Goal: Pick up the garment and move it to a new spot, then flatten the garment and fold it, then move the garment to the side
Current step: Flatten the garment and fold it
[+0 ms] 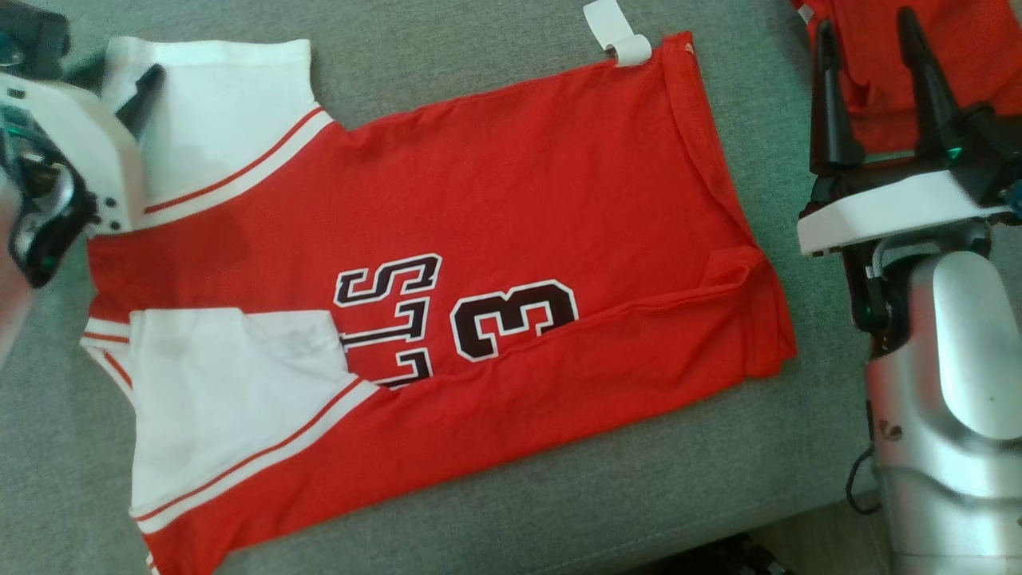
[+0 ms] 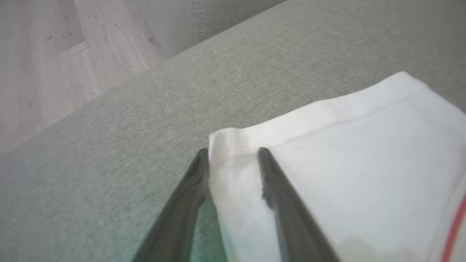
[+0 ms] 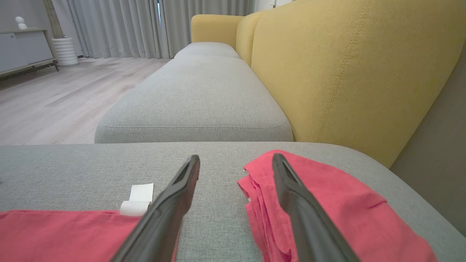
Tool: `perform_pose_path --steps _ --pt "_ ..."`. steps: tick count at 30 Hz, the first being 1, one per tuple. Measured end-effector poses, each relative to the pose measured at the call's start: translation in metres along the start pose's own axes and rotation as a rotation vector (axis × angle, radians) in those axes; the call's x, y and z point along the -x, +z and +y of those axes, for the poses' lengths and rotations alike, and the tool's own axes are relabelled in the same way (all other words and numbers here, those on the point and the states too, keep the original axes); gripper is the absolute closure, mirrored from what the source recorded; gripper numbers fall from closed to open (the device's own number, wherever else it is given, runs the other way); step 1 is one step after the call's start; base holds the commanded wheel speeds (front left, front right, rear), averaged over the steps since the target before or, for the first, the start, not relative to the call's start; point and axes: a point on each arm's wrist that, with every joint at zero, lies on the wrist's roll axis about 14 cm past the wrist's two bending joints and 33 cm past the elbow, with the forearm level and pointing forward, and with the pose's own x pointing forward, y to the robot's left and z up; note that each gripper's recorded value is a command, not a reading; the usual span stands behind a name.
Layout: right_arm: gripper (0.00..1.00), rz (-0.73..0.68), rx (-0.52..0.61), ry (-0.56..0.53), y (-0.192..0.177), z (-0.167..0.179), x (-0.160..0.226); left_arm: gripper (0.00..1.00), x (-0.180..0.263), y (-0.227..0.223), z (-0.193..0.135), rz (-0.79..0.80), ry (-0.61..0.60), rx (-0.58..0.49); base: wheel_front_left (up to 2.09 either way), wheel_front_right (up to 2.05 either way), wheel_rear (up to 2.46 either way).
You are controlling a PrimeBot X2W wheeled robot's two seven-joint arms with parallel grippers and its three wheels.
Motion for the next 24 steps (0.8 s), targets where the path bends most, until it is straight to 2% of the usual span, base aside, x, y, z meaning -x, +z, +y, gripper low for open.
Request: perform_pose_path --steps 3,6,15,19,24 --pt "0.0 -0.001 0.007 -0.006 0.001 -0.002 0.0 1.0 0.002 0.0 -0.005 -0.006 -0.016 0.017 0.0 0.0 0.0" --pt "0.0 -0.003 0.022 0.0 0.004 0.001 -0.001 1.0 0.011 0.0 0.003 -0.037 0.013 0.022 0.0 0.0 0.0" --pt "0.0 0.012 0.056 0.088 0.017 0.036 -0.011 1.0 0.06 0.053 0.008 -0.37 0.074 -0.016 0.0 0.0 0.0" --pt "0.0 0.119 0.078 0.15 -0.001 0.054 -0.012 1.0 0.09 0.066 0.003 -0.466 0.082 -0.044 0.0 0.0 0.0" --pt "0.0 0.251 0.095 0.195 -0.023 0.064 -0.011 1.0 0.12 0.055 -0.012 -0.496 0.074 -0.062 0.0 0.0 0.0"
